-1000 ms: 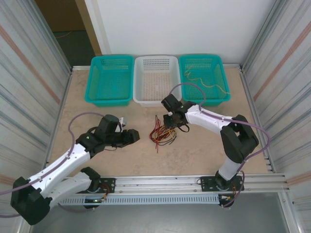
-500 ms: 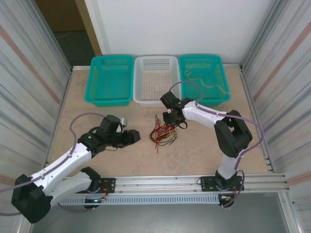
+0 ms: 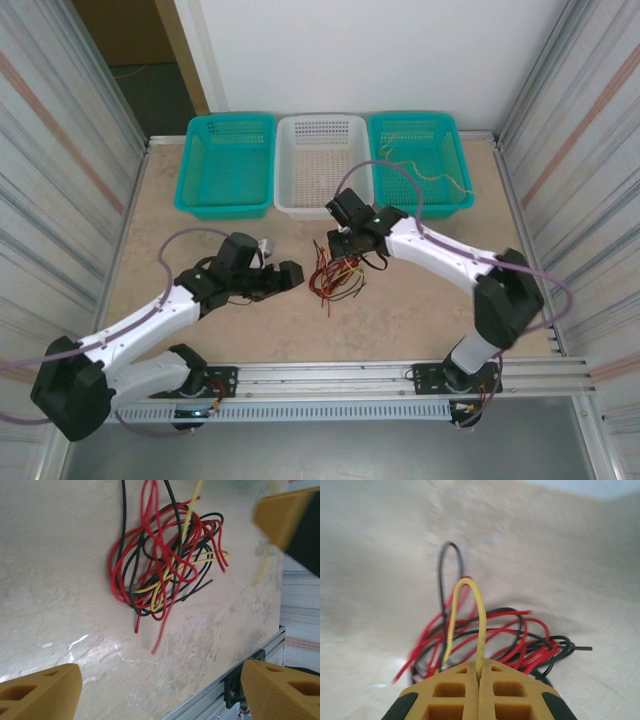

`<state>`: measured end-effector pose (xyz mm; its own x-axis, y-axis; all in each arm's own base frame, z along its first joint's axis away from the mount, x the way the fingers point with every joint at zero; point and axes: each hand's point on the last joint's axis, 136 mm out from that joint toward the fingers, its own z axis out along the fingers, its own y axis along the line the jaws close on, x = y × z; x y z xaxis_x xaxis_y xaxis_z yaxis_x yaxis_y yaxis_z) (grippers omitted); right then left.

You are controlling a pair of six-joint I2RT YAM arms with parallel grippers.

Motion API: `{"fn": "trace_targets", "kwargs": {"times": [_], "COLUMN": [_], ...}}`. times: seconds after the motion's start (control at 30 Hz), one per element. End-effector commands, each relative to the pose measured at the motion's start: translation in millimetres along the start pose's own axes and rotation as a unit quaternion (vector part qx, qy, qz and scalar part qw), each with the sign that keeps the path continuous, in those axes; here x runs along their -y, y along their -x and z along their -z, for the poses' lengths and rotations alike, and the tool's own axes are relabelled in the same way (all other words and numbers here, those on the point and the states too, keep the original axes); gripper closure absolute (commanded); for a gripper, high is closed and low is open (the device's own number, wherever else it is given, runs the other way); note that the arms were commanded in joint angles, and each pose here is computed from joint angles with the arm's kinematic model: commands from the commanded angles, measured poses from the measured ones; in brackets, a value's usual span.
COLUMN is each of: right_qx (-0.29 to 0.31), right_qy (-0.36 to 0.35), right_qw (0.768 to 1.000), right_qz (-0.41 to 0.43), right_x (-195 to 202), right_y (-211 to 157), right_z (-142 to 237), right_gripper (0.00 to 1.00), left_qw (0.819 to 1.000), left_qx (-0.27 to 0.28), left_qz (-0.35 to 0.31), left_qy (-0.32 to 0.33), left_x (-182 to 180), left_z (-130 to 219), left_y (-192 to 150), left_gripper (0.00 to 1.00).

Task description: Untangle the cables

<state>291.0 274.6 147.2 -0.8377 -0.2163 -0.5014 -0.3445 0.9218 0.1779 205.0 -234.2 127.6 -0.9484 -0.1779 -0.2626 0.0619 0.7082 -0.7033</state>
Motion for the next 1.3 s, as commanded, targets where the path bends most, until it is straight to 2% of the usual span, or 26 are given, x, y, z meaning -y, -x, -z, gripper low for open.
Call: {"fn": "trace_targets", "kwargs": {"times": [0.0,0.1,0.2,0.4,0.53,0.57,0.77,0.87,0.97,1.07,1.2,1.27], "right_qx": [0.06,0.093,0.121,0.189,0.223,0.226,0.219,0.218,0.222,0.235,0.253,0.262], "right_qy": [0.06,0.106,0.124,0.154,0.159,0.161,0.154,0.158,0.169,0.167,0.11,0.072], "right_qw": [0.996,0.99,0.984,0.969,0.961,0.96,0.963,0.962,0.959,0.957,0.961,0.962], "right_qz": [0.018,0.018,0.026,0.036,0.033,0.034,0.039,0.038,0.035,0.027,0.0,-0.031], "right_x": [-22,-37,-46,-53,-49,-49,-50,-50,-52,-49,-19,10], "right_y": [14,21,27,40,47,49,51,51,50,53,74,94], "right_z": [50,79,108,171,198,202,204,207,212,217,219,219], "right_gripper": [1.0,1.0,1.0,1.0,0.98,0.98,0.98,0.98,0.98,0.97,0.96,0.96], "left_qw": [0.997,0.995,0.994,0.995,0.993,0.993,0.985,0.979,0.975,0.973,0.976,0.98], "left_qx": [0.026,0.035,0.04,0.017,0.024,0.026,0.048,0.064,0.082,0.097,0.092,0.082], "left_qz": [-0.033,-0.052,-0.059,-0.059,-0.07,-0.073,-0.133,-0.178,-0.202,-0.205,-0.186,-0.172], "left_qy": [-0.064,-0.076,-0.084,-0.084,-0.092,-0.094,-0.099,-0.074,-0.042,-0.045,-0.061,-0.055], "left_x": [43,60,70,71,73,73,89,91,87,88,86,75], "left_z": [-2,-5,-13,-34,-30,-28,11,37,56,64,60,54], "left_y": [25,39,50,44,36,34,32,33,37,38,32,27], "left_gripper": [0.13,0.1,0.11,0.31,0.36,0.36,0.13,0.08,0.11,0.13,0.14,0.14]}}
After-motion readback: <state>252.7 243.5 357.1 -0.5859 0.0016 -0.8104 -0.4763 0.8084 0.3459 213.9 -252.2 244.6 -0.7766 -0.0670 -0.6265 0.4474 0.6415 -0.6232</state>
